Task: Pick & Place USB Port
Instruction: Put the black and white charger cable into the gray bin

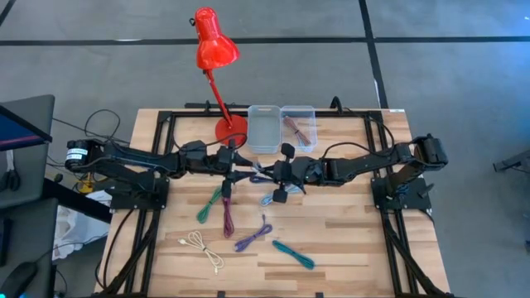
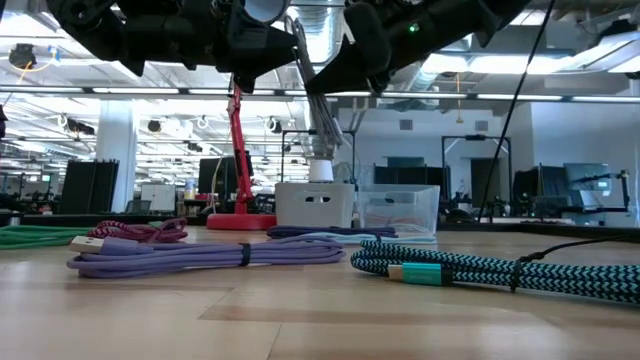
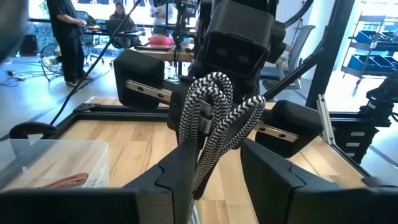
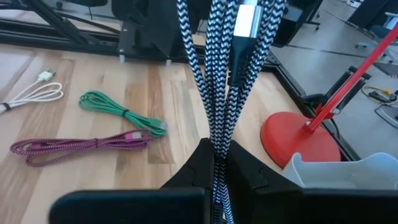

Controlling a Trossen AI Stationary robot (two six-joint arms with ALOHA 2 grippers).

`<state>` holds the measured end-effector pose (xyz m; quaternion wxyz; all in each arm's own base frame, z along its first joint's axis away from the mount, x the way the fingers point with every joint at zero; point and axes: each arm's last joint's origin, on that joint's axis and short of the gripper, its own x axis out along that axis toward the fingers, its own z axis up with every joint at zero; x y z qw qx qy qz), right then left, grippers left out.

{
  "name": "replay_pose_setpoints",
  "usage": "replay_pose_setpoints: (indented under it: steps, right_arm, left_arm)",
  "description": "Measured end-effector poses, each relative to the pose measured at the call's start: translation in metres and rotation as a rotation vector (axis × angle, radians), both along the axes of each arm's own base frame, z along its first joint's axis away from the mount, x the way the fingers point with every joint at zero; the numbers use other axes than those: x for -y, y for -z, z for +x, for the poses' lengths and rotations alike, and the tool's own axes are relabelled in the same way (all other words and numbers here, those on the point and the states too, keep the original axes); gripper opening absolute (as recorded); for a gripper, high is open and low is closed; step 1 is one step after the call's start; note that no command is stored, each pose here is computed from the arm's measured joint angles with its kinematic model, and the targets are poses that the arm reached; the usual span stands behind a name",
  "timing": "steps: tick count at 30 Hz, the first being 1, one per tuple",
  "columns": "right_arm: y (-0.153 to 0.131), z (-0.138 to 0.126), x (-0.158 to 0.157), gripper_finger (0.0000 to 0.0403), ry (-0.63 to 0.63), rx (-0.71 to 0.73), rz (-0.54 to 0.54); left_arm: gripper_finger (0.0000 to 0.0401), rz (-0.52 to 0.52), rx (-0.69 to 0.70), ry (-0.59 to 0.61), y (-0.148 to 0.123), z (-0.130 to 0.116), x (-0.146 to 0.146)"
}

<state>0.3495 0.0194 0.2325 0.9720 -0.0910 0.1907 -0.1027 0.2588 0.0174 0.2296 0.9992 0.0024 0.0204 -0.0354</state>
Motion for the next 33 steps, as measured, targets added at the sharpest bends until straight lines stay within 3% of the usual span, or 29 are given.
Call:
replay_pose_setpoints:
  steps: [7,15,20,33]
  right_arm:
    - [-0.002,0.001,0.000,0.0009,-0.001,0.019,0.001]
    - [-0.002,0.001,0.000,0.0009,-0.001,0.019,0.001]
    - [-0.001,0.001,0.000,0.0010,-0.002,0.016,0.000]
    - [0.005,-0.011,-0.005,0.0133,-0.018,-0.138,-0.015]
  left_arm:
    - [0.0121,-0.018,-0.001,-0.014,0.000,0.000,0.000]
    - [0.0014,-0.014,0.000,-0.050,0.000,0.000,-0.001]
    - [0.0012,-0.013,0.000,-0.051,0.000,0.000,-0.001]
    - [0.0006,0.013,-0.001,-0.171,0.000,-0.005,-0.038]
